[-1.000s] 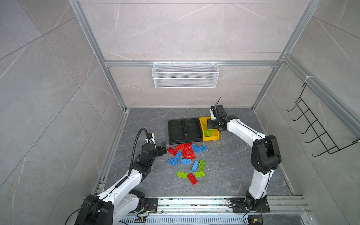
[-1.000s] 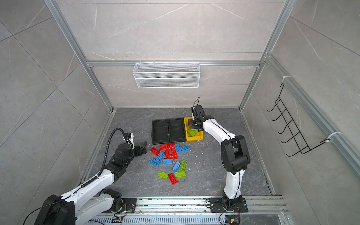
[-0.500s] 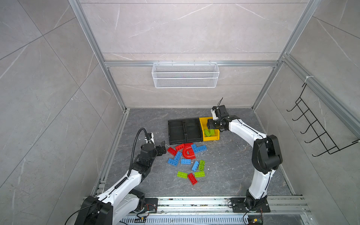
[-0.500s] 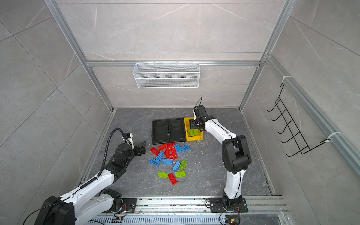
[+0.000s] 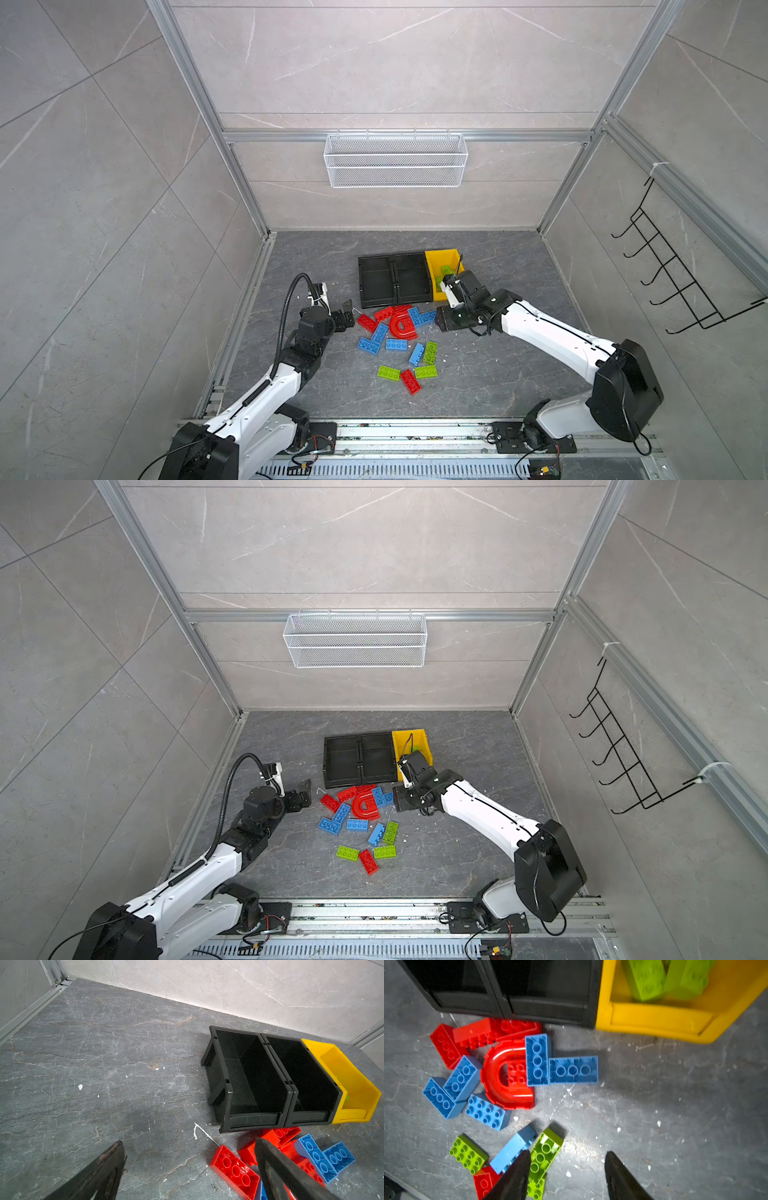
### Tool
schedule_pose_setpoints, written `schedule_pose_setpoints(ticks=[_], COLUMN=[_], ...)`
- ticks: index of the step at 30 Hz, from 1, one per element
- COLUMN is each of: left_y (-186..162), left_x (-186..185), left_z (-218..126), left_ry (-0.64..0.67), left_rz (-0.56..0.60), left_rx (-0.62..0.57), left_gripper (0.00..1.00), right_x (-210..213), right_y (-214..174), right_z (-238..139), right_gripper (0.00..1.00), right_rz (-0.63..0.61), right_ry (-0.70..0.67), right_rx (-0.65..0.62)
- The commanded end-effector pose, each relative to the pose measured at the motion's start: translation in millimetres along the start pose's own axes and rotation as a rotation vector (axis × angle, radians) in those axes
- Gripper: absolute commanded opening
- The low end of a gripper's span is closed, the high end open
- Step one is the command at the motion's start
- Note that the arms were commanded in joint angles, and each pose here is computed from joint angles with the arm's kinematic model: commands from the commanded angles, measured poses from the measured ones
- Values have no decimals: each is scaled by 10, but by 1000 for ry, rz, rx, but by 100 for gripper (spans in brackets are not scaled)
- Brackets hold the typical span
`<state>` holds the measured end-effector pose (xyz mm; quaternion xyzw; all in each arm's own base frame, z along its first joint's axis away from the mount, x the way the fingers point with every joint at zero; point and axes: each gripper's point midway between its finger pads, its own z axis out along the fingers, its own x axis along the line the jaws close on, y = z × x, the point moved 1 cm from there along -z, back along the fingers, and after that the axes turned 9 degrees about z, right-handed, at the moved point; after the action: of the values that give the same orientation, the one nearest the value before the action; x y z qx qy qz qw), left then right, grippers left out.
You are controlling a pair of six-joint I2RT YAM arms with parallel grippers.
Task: Sort the legos into containers by color
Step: 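Move the right gripper down to a lime-green brick in the pile and grasp it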
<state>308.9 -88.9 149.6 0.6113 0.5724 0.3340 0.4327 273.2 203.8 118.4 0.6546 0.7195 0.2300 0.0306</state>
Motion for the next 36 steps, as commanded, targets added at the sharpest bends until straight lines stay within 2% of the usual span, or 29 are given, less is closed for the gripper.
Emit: schedule_pose_setpoints(ticks=[1, 4, 14, 29, 36], left_y=[173, 148, 130, 146, 140], left_x=[-16, -19, -35, -24, -33], left_z=[-33, -8, 21, 4, 13], left_ry=[-6, -6, -12, -6, -11], left_rz=[-27, -24, -22, -21, -18], left_rx=[-50, -41, -31, -37, -31], left_gripper=[100, 100, 100, 100, 100], right_x=[50, 206, 344, 211, 205], right_y=[-250, -459, -657, -858, -878], right_z=[27, 143, 389, 634, 722], right_gripper=[59, 58, 57, 56, 56], right_rz=[45, 44, 35, 1, 3], right_ry=[7, 93, 117, 8, 1], right_rx=[56, 122, 174, 243, 254])
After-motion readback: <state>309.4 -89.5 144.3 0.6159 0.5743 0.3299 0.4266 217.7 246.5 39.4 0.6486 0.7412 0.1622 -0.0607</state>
